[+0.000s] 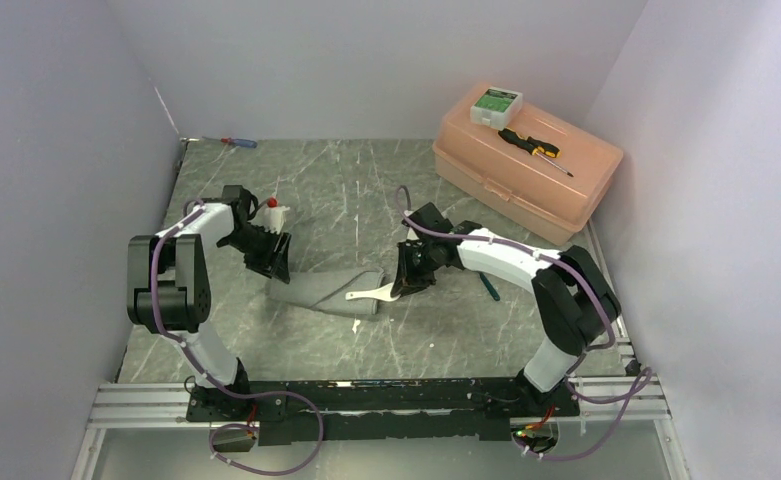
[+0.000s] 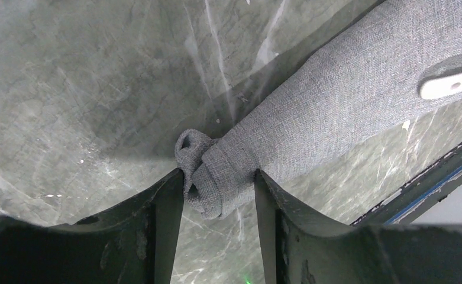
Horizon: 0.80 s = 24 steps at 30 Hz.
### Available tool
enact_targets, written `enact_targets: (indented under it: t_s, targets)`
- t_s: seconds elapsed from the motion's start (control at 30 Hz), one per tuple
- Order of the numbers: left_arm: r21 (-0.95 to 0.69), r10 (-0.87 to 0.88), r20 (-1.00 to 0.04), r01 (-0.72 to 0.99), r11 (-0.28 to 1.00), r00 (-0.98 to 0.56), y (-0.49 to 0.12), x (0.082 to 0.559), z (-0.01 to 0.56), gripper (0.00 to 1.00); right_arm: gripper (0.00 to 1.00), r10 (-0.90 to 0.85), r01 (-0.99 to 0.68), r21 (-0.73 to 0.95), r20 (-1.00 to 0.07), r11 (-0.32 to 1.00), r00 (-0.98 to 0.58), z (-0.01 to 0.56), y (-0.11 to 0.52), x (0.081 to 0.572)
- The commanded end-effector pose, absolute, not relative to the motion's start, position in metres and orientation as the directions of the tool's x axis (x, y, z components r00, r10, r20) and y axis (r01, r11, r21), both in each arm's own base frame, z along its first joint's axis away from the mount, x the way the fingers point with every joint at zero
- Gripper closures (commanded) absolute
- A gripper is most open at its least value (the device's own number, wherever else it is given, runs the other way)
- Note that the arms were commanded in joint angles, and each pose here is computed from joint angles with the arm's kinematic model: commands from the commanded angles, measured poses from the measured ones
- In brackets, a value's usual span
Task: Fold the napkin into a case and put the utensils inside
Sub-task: Insert the spoon into the folded napkin.
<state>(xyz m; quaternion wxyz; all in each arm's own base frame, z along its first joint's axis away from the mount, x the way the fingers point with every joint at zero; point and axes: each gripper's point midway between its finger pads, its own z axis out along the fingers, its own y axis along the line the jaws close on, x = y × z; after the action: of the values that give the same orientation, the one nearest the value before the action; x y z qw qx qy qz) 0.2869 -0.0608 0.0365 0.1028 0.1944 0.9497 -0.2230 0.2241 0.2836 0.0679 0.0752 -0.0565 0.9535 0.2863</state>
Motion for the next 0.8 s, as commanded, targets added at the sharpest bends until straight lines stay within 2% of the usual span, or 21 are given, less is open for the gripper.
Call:
enact_targets:
  t_s: [0.0,0.47,0.77]
  targets:
    - [-0.414,0.314,-0.304,0.422,0.807,-0.899,-0.067,0.288,0.037,0.50,1.00,-0.018,-0.116,0.508,-0.194,0.854,-0.981,0.066,0.295,0.239]
    - [-0.441,0.335,-0.269,0.425,0.791,-0.903,-0.067,0.278,0.015,0.70,1.00,0.095,-0.023,0.529,-0.194,0.848,-0.976,0.066,0.314,0.259]
    - [-0.477,0.335,-0.266,0.425,0.769,-0.904,-0.073,0.275,0.015,0.73,1.00,0.124,-0.004,0.527,-0.209,0.850,-0.970,0.073,0.332,0.261]
